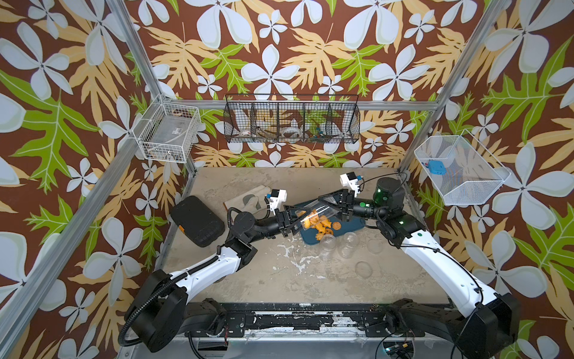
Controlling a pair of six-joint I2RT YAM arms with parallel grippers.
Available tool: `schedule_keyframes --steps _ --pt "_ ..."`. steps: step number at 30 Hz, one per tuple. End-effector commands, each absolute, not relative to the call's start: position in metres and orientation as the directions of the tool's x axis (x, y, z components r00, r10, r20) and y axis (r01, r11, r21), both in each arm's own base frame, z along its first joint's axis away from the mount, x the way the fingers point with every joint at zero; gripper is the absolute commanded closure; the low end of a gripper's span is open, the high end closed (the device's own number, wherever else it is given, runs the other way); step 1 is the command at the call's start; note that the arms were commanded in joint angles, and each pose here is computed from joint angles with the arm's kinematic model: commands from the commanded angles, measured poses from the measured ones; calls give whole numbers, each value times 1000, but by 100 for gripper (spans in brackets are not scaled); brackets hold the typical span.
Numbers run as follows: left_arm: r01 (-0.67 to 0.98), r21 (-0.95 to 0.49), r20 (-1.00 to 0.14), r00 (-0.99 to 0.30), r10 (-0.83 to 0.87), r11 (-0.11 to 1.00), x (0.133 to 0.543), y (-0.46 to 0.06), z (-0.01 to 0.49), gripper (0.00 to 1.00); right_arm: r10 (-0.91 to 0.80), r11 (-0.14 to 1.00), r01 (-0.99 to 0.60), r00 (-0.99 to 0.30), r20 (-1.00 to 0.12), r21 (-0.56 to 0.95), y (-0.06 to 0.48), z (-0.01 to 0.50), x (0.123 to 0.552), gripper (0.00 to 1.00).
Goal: Pour the cookies out of the jar
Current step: Pick up the jar from the center of the board.
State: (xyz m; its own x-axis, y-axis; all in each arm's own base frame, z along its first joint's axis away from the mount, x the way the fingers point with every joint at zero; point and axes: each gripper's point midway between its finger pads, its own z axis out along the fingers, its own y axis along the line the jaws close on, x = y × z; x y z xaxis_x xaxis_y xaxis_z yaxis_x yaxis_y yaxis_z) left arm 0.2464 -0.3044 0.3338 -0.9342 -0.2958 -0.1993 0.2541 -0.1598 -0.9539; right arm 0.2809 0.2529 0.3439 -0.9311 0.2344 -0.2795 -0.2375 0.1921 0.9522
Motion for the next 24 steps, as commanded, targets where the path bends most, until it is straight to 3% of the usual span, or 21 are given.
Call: schedule_keyframes --steps 1,14,18,24 --pt "325 -917 -247 -918 -309 -233 239 -299 357 27 241 197 -249 -925 -293 948 253 344 282 33" --pt "302 -927 -237 -931 -278 -223 235 -298 345 43 225 234 -260 -923 -313 937 249 340 276 21" --pt "308 -928 -253 -934 -252 -211 234 -289 344 59 227 293 -261 -915 -333 920 231 334 281 12" --pt "353 -934 -342 -927 -152 -53 225 -273 311 52 184 279 -299 -916 -356 912 227 338 271 4"
